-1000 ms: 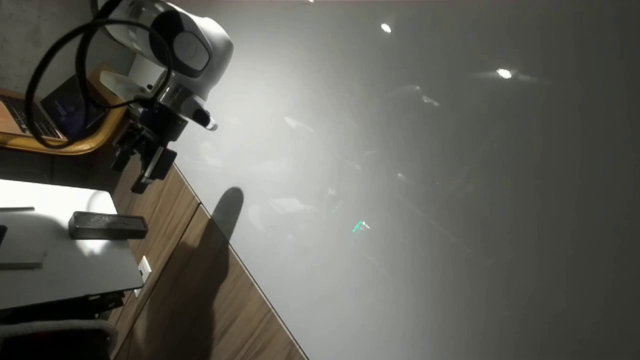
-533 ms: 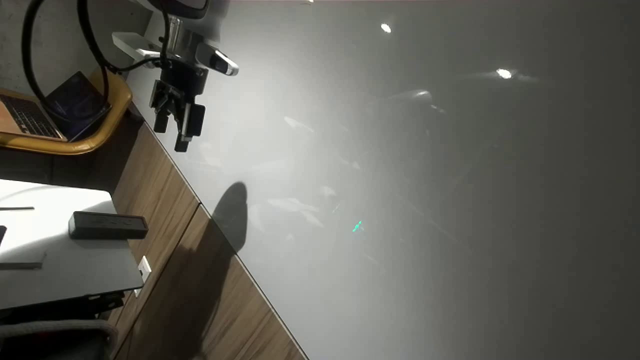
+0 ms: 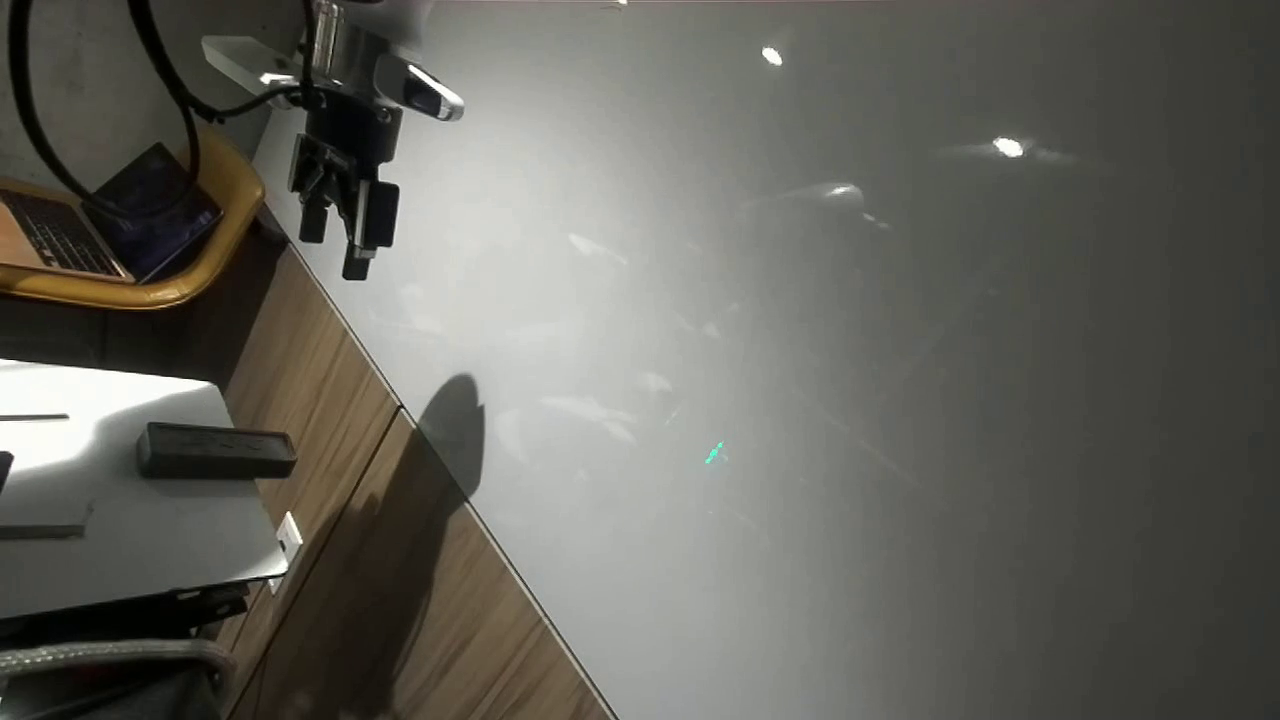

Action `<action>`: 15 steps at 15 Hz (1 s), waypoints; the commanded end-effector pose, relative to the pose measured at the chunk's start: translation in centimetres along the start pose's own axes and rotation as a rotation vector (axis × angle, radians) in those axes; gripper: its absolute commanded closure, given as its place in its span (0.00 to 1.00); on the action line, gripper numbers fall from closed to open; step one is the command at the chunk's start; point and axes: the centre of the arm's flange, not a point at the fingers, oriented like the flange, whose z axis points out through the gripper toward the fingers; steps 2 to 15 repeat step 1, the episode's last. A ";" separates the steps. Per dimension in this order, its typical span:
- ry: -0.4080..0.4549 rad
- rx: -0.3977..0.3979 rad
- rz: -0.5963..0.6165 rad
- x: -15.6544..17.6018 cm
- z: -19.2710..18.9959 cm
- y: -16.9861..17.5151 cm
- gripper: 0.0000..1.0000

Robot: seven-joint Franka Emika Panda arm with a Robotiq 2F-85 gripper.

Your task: Use the eraser to wipe the whiteboard.

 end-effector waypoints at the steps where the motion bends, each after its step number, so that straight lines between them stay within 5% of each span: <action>1: 0.000 0.000 0.000 0.0 0.0 0.0 0.00; 15: 0.000 0.000 0.000 0.0 0.0 0.0 0.00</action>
